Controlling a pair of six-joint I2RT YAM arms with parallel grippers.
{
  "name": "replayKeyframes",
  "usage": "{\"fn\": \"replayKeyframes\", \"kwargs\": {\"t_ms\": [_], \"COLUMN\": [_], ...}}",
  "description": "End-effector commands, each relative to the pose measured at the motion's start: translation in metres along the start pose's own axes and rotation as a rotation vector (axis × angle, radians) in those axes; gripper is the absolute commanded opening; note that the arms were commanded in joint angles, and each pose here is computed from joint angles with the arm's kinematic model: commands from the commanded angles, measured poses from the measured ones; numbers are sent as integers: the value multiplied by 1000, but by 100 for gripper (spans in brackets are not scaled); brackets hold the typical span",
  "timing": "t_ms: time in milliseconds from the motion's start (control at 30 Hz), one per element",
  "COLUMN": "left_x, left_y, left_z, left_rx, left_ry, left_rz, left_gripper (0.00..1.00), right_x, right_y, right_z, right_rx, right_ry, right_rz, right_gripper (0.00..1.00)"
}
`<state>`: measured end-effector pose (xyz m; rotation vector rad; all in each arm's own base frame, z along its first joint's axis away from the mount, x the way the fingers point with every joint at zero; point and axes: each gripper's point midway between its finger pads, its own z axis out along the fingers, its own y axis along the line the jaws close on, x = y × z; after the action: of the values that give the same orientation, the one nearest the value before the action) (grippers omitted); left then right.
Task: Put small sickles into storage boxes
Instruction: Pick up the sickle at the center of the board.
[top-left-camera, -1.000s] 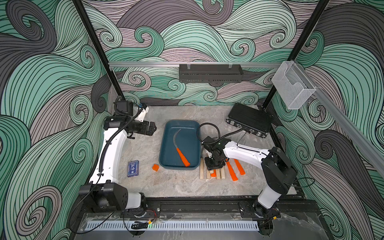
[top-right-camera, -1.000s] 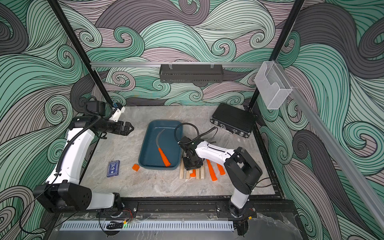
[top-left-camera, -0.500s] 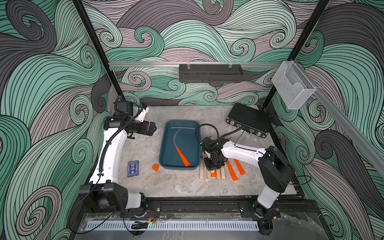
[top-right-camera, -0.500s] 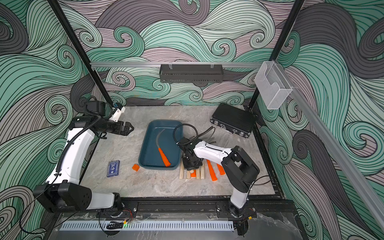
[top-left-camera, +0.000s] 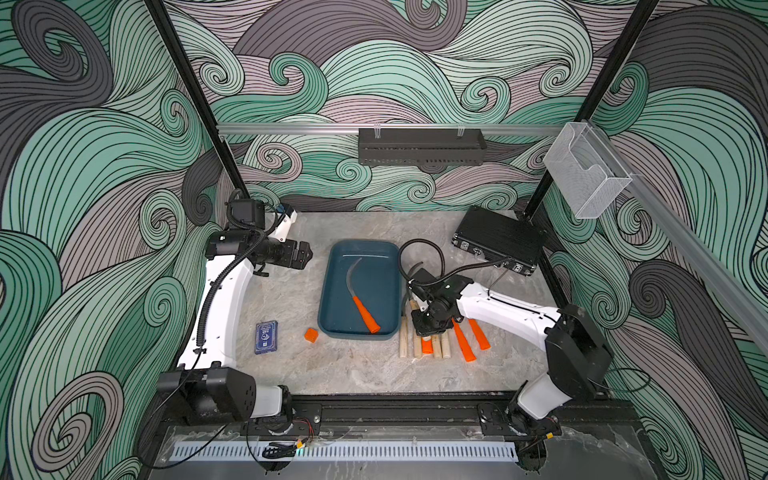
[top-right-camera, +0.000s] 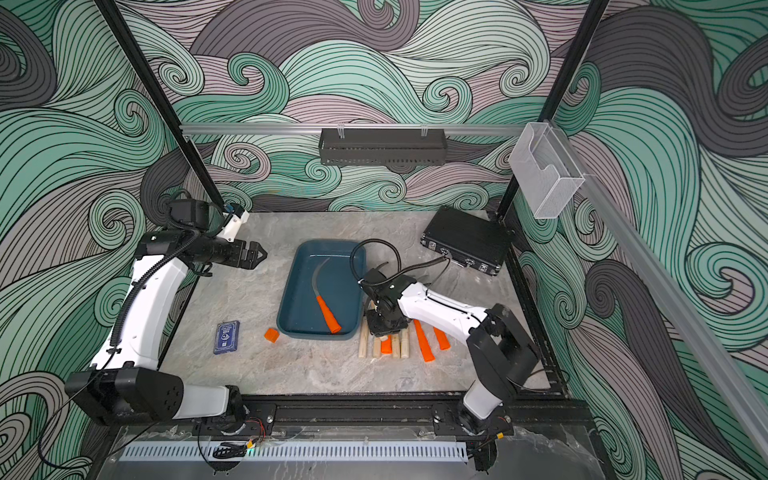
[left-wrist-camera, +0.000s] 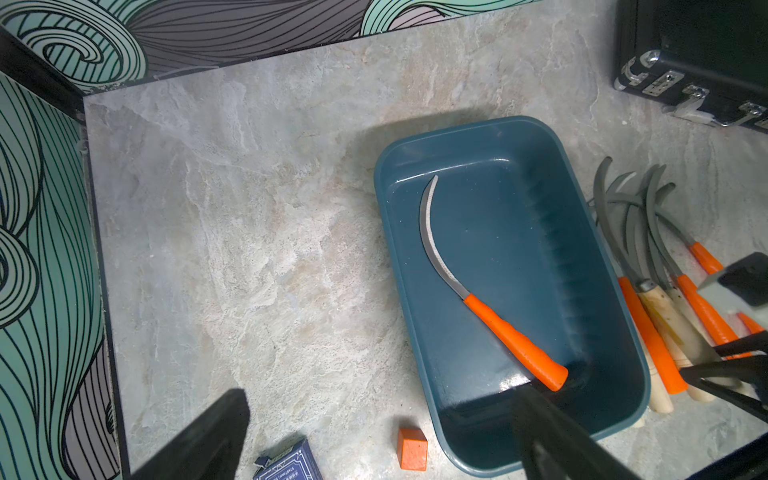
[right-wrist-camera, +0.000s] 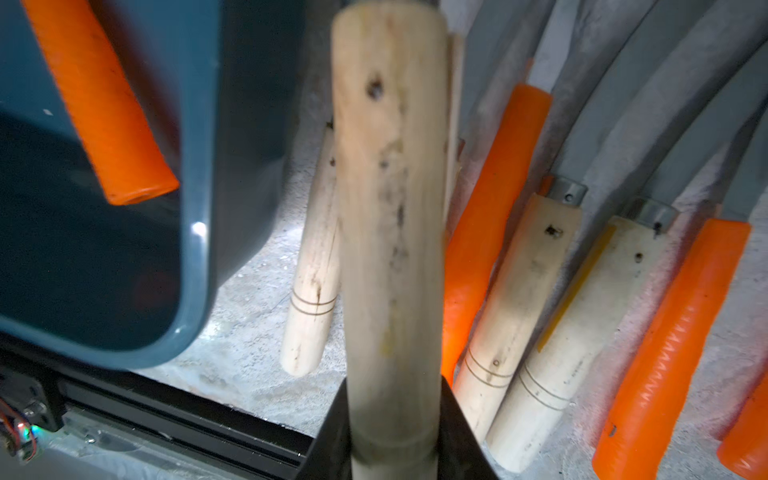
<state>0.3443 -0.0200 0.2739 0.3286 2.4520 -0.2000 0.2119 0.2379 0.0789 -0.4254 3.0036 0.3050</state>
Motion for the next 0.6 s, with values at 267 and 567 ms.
{"fn": "replayKeyframes", "kwargs": {"t_ms": [267, 567], "left_x": [-7, -12], "left_y": [-6, 4], "left_z": [-17, -20], "left_rx": [-3, -60], "left_ry": [-31, -54], "left_rz": [6, -4], "left_gripper": [98, 99], "right_x": [-5, -28], "right_y": [-10, 30], "right_z": [-50, -102], "right_rx": [-23, -185], "right_ry": [-106, -204], "right_rz": [16, -48], "right_gripper": [0, 0]}}
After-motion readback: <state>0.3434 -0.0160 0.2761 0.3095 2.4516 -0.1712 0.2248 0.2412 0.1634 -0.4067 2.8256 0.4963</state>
